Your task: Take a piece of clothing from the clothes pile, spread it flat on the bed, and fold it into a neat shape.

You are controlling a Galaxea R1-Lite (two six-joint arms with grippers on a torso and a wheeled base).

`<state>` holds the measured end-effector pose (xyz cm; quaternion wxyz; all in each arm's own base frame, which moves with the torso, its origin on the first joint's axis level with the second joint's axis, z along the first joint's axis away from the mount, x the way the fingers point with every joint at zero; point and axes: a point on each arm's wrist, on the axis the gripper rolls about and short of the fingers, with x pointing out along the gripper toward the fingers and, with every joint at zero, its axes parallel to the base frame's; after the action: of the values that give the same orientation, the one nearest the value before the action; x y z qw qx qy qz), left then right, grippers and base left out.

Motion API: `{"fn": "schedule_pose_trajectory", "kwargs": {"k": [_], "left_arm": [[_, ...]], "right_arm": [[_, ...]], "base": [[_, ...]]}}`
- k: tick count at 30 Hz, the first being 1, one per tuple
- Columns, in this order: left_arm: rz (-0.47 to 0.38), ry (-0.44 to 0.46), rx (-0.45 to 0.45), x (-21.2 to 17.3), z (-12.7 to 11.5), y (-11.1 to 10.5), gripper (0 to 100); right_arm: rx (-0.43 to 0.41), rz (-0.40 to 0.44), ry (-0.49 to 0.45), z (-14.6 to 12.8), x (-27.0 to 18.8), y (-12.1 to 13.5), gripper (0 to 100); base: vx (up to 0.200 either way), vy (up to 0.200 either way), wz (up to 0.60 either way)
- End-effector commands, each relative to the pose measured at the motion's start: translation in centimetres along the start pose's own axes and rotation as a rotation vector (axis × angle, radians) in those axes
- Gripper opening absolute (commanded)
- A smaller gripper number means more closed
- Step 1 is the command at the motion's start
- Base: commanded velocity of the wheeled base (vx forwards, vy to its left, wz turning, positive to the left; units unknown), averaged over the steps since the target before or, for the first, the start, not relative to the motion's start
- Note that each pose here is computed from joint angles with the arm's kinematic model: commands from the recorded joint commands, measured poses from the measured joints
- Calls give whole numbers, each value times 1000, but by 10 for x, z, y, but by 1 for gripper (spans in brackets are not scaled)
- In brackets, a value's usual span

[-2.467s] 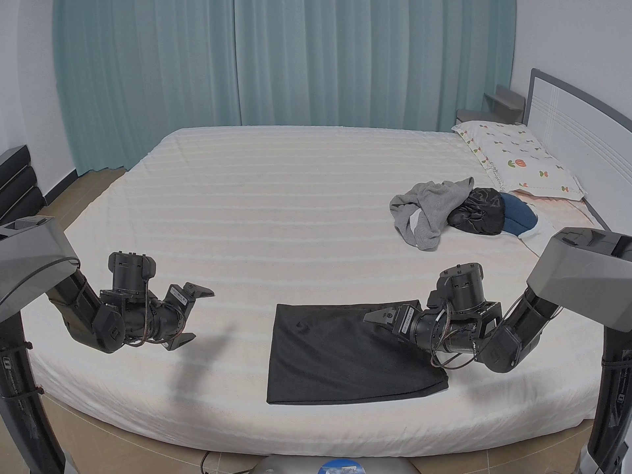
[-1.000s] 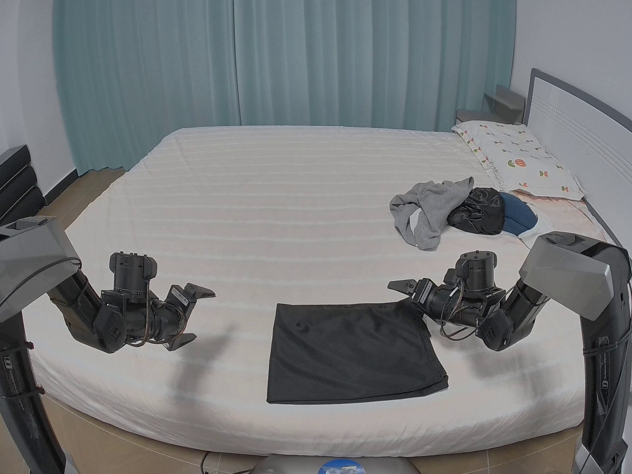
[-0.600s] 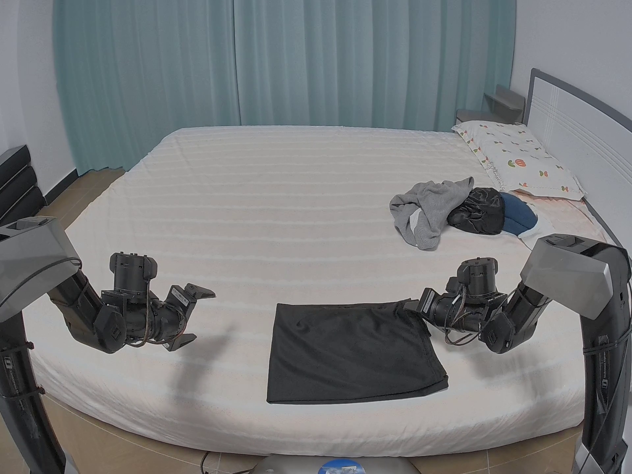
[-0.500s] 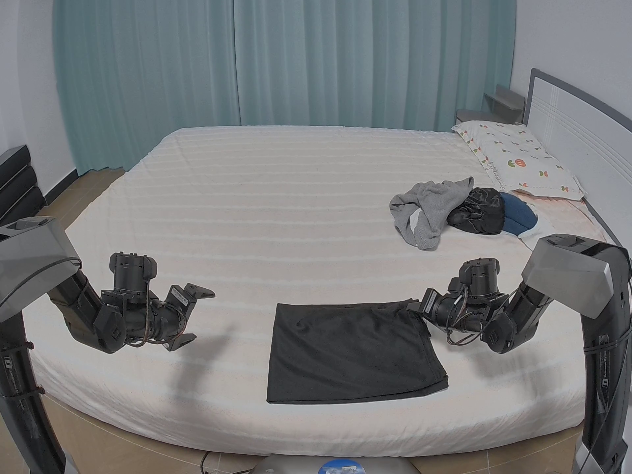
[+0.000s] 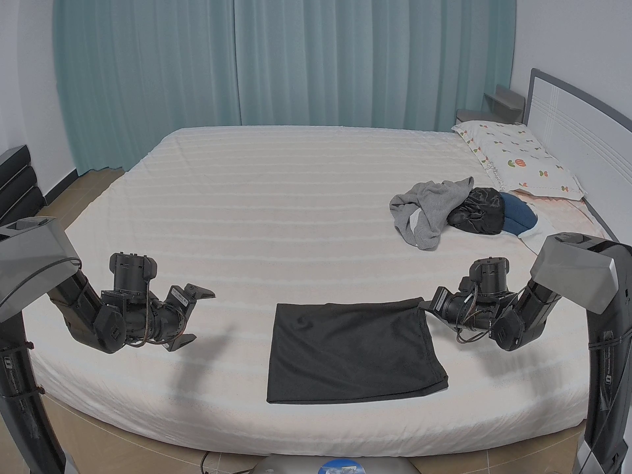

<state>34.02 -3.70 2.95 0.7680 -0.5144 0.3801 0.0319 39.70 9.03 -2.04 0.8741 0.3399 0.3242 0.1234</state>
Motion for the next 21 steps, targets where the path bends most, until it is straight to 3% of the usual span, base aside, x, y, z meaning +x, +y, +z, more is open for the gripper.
{"fn": "schedule_pose_trajectory", "kwargs": {"k": [1,21], "left_arm": [[-1,0,0,0,0,0,100],[1,1,-1,0,0,0,100]], "right_arm": [[2,-3,-7,2,-1,-1,0],[21,-39,-3,5,-4,-10,0]], "base": [[0,0,0],[0,0,0]]}}
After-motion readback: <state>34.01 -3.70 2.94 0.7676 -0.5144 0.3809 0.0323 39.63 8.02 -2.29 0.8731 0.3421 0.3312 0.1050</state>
